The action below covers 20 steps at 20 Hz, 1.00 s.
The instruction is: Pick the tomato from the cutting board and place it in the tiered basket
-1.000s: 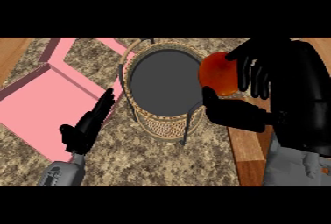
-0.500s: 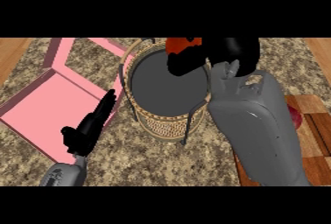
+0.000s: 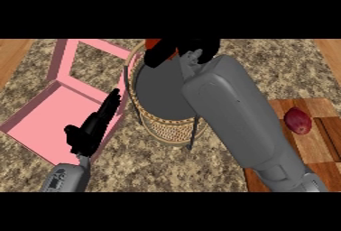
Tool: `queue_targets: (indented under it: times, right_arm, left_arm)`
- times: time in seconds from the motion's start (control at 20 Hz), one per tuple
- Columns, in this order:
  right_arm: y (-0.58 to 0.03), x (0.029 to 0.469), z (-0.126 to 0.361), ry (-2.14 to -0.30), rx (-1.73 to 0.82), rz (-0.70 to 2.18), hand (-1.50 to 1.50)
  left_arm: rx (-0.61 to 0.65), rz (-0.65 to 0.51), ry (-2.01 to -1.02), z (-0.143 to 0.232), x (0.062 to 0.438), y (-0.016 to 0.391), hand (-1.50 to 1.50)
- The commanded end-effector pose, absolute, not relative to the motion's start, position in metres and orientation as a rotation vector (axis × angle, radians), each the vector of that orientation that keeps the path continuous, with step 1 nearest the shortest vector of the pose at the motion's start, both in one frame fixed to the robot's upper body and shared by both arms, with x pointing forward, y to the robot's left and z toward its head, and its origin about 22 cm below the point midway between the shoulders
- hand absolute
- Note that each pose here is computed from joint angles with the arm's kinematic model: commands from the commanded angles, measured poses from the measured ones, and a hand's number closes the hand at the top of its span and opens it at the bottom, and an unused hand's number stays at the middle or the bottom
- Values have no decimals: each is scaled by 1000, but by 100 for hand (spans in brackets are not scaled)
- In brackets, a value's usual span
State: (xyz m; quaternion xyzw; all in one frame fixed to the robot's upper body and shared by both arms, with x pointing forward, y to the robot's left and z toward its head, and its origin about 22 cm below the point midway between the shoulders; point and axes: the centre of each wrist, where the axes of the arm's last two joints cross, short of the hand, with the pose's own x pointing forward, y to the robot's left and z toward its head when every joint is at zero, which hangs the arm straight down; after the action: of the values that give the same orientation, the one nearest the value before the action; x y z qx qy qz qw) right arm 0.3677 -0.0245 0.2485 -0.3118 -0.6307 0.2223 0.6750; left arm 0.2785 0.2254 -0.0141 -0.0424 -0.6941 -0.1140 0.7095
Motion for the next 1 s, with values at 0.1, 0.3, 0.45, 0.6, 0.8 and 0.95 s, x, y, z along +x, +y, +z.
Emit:
queue_targets:
  times: [0.1, 0.3, 0.45, 0.6, 0.8, 0.95]
  right_arm:
    - [-10, 378, 247, -1310, -552, 377, 150]
    - [-35, 390, 236, -1139, -388, 207, -150]
    - [-21, 383, 238, -1166, -313, 157, -150]
    - [-8, 369, 238, -1221, -306, 110, -150]
    - [-30, 384, 252, -1334, -446, -37, -150]
    - [-60, 390, 257, -1365, -618, -135, -150]
  left_arm:
    - [-100, -252, -1527, -32, 275, 215, 0]
    - [-108, -258, -1528, -18, 275, 222, 0]
    - [-117, -270, -1520, -15, 279, 223, 0]
    - [-89, -253, -1522, -26, 283, 222, 0]
    - [-48, -229, -1531, -27, 270, 247, 0]
    - [-59, -212, -1511, -24, 271, 250, 0]
